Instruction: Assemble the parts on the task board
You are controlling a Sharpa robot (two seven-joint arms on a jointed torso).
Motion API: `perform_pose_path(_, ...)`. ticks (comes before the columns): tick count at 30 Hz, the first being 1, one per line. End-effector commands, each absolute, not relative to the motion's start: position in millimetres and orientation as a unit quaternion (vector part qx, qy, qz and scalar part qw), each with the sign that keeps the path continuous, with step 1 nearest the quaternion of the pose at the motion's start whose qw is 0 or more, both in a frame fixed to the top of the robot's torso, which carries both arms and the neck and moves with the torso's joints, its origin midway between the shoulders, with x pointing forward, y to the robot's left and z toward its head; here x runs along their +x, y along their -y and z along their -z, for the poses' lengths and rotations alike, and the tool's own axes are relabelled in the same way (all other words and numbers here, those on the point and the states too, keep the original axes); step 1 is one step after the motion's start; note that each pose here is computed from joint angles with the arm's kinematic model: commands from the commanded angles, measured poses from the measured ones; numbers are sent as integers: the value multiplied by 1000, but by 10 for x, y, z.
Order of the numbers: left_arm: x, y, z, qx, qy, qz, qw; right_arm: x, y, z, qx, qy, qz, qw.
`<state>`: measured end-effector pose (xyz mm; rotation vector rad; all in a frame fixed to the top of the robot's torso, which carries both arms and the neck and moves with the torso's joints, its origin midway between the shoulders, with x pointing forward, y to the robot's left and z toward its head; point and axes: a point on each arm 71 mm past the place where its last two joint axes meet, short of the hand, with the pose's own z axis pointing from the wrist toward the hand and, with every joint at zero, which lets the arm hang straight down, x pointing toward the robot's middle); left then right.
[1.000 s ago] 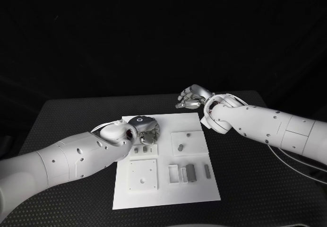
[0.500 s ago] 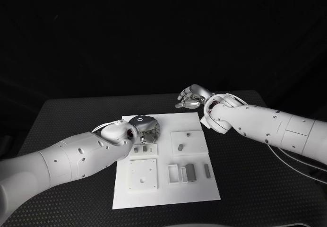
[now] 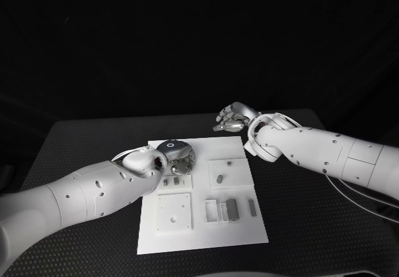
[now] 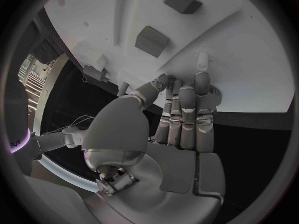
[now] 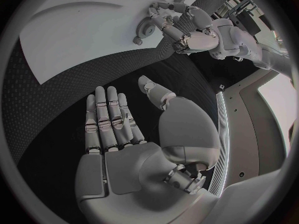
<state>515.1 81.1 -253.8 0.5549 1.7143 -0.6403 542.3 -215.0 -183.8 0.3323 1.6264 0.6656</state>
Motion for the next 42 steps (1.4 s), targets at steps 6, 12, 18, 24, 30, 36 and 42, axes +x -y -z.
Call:
perform_pose_path(6, 5065, -824, 2705, 251, -749, 266, 553, 5420, 2137, 1837, 140, -710, -294, 624)
perform_pose_path(12, 5064, -844, 2668, 244, -733, 281, 570, 5422, 2141, 1838, 140, -710, -294, 624)
perform_pose_path(18, 5047, -865, 2638, 241, -722, 291, 580, 5418, 2148, 1836, 140, -710, -294, 624)
perform_pose_path(24, 5033, -880, 2599, 233, -719, 299, 582, 5421, 2150, 1838, 140, -710, -294, 624)
perform_pose_path(30, 5030, -892, 2511, 216, -718, 312, 583, 5421, 2156, 1839, 141, -710, -294, 624)
perform_pose_path(36, 5041, -920, 2386, 203, -711, 322, 591, 5422, 2167, 1840, 142, -710, -293, 624)
perform_pose_path(42, 5067, -1027, 2286, 187, -712, 322, 595, 5423, 2178, 1840, 143, -710, -292, 624)
